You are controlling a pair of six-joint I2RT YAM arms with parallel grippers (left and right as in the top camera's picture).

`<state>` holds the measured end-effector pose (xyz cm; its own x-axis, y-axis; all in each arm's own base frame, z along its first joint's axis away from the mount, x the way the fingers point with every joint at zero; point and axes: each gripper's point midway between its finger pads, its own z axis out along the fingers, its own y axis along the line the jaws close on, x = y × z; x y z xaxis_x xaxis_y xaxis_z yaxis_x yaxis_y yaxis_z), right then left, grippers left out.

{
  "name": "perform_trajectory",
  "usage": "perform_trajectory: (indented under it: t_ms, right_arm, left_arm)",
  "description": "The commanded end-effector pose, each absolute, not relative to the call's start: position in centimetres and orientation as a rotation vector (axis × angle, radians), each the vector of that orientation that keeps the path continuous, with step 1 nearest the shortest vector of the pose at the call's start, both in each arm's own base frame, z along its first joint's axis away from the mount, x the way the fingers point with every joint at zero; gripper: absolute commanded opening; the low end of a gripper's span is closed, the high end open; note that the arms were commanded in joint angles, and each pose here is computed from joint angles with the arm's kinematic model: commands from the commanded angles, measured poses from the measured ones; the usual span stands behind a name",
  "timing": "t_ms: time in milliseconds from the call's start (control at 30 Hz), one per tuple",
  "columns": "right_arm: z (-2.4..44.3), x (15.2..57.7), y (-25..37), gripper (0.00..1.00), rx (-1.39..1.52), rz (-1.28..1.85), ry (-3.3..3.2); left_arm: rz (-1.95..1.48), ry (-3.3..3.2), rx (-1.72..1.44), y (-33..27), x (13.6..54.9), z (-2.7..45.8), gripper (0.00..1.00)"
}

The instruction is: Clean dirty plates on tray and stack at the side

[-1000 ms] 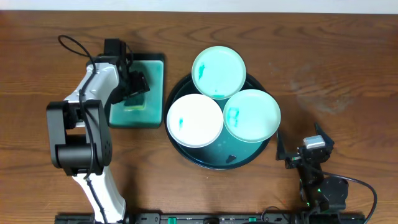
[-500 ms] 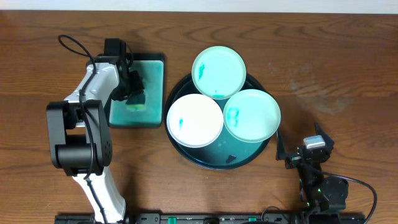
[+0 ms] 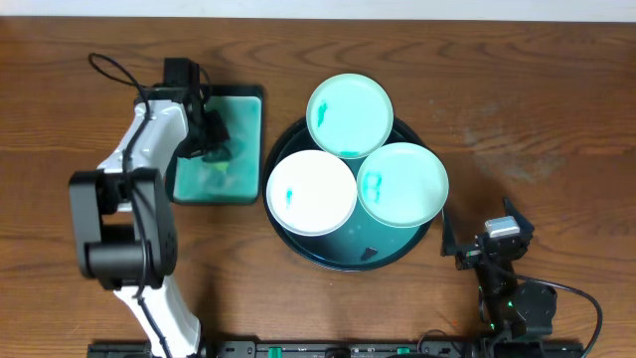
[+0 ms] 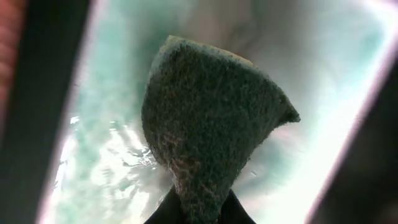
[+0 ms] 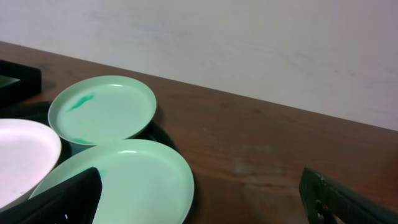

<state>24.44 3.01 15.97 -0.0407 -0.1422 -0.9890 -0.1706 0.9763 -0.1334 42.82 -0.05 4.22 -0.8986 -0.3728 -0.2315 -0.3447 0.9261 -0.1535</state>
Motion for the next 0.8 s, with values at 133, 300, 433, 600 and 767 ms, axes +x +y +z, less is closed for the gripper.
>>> perform_trajectory:
  t_ms: [133,300,433,600,767]
  right_arm:
    - [15.9,24.4,2.9,0.99,-0.244,0.011,1.617]
    - [15.9,24.4,2.9,0.99,-0.244,0.011,1.617]
    - [15.9,24.4,2.9,0.99,-0.244,0.011,1.617]
    - [15.9,24.4,2.9,0.99,-0.244,0.012,1.617]
    - [15.9,24.4,2.9,0.99,-0.244,0.011,1.617]
  left_arm:
    - [-0.177,2.601,-0.494,0.3,43.4,14.1,0.07]
    - [-0.2,2.53,-0.521,0.3,42.9,17.0,0.07]
    - [-0.206,2.52,-0.534,0.3,42.7,17.4,0.07]
    - [-0.201,2.543,-0.54,0.3,43.1,15.5,0.07]
    - [-0.184,2.643,-0.578,0.3,43.1,8.9,0.08]
